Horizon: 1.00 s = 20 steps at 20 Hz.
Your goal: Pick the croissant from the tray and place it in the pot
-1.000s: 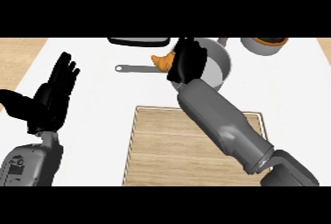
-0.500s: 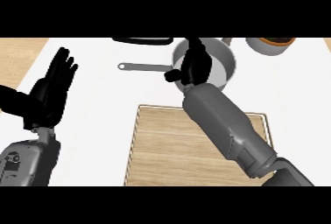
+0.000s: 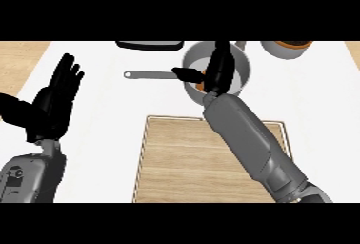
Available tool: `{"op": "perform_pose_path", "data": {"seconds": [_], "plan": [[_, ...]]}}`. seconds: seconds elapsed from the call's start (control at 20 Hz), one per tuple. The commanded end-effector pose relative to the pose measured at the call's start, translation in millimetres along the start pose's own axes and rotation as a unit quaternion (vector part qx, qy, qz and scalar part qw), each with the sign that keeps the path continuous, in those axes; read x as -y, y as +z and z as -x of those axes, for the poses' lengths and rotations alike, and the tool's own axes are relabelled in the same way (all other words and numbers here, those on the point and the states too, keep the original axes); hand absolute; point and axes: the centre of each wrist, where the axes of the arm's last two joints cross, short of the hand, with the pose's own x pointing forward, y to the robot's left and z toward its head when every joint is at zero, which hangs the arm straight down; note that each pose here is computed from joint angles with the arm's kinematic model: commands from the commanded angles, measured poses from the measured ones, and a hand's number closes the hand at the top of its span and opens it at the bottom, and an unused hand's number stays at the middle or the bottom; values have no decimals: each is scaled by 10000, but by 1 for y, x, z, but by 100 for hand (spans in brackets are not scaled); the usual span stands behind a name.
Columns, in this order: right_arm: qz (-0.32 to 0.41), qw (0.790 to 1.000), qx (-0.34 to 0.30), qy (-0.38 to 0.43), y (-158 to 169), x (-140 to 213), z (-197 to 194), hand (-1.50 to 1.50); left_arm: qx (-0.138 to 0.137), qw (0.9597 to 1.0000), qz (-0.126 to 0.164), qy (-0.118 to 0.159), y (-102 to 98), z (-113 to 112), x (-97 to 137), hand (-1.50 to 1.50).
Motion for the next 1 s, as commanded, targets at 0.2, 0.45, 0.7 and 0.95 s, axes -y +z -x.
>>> {"op": "perform_pose_path", "data": {"seconds": [0.2, 0.45, 0.7, 0.95], "plan": [[-22, 9962, 91, -870, -9, 27, 42, -150, -127, 9996, -260, -63, 7, 9, -17, 0], [-265, 9953, 120, -921, -13, 50, 74, -150, -108, 9991, -408, -16, 22, -4, -8, 0], [-457, 9947, -14, -917, -10, 76, 73, -150, -164, 9989, -413, -149, 33, 13, -19, 0], [-522, 9949, 4, -860, -7, 97, 103, -150, -236, 9990, -379, -101, 26, 14, -39, 0]]}}
